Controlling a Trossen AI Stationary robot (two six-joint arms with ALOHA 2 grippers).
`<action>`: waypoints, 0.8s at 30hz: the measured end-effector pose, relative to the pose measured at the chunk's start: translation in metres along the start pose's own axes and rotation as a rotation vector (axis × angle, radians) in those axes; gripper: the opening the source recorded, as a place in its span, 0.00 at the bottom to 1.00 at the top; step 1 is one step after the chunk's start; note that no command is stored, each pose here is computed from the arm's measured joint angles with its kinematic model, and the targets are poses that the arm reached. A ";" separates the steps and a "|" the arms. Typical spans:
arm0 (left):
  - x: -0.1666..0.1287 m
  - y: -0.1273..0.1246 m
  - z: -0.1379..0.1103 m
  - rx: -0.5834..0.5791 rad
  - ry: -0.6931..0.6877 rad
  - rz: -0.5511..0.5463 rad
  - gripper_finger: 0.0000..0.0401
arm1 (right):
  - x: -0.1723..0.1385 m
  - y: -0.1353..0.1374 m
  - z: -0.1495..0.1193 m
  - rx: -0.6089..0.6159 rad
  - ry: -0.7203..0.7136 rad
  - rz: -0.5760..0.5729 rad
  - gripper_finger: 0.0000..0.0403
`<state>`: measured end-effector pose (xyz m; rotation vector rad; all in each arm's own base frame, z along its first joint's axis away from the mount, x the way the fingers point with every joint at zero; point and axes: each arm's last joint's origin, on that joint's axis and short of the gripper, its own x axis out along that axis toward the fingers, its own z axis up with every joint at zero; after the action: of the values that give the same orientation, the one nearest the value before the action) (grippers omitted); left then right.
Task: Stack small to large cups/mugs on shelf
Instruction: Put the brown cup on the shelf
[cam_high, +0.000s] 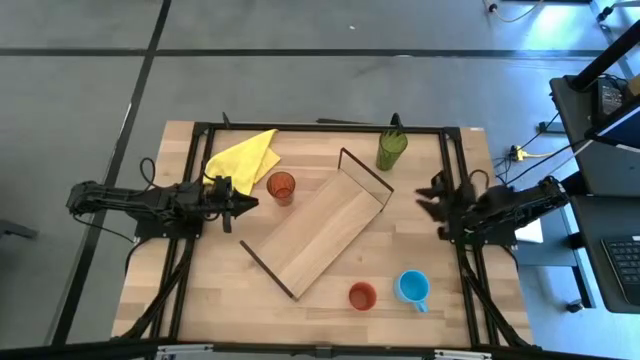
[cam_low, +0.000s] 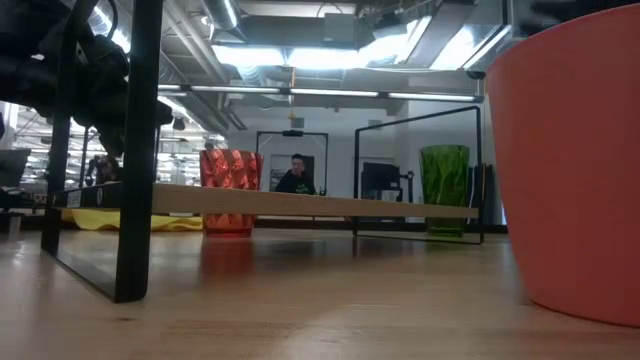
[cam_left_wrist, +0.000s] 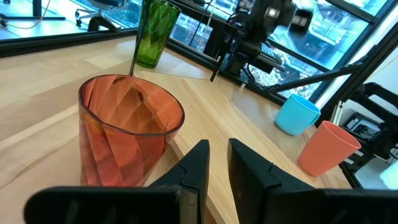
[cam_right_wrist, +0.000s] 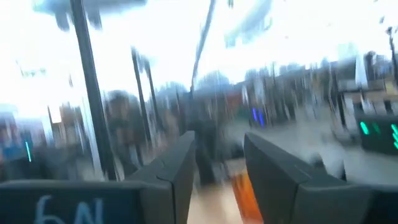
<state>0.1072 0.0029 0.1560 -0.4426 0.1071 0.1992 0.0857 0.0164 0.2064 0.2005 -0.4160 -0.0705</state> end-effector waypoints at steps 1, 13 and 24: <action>0.000 0.000 0.000 0.000 0.000 0.000 0.13 | 0.000 0.000 0.006 0.025 -0.062 0.002 0.35; 0.000 0.000 0.000 0.000 0.000 0.000 0.13 | -0.008 -0.001 0.039 0.147 -0.388 0.014 0.35; -0.001 0.002 0.009 0.097 -0.147 0.160 0.13 | -0.008 -0.001 0.048 0.277 -0.430 0.068 0.35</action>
<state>0.1064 0.0086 0.1634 -0.3215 0.0073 0.3817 0.0585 0.0081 0.2458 0.4471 -0.8617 0.0122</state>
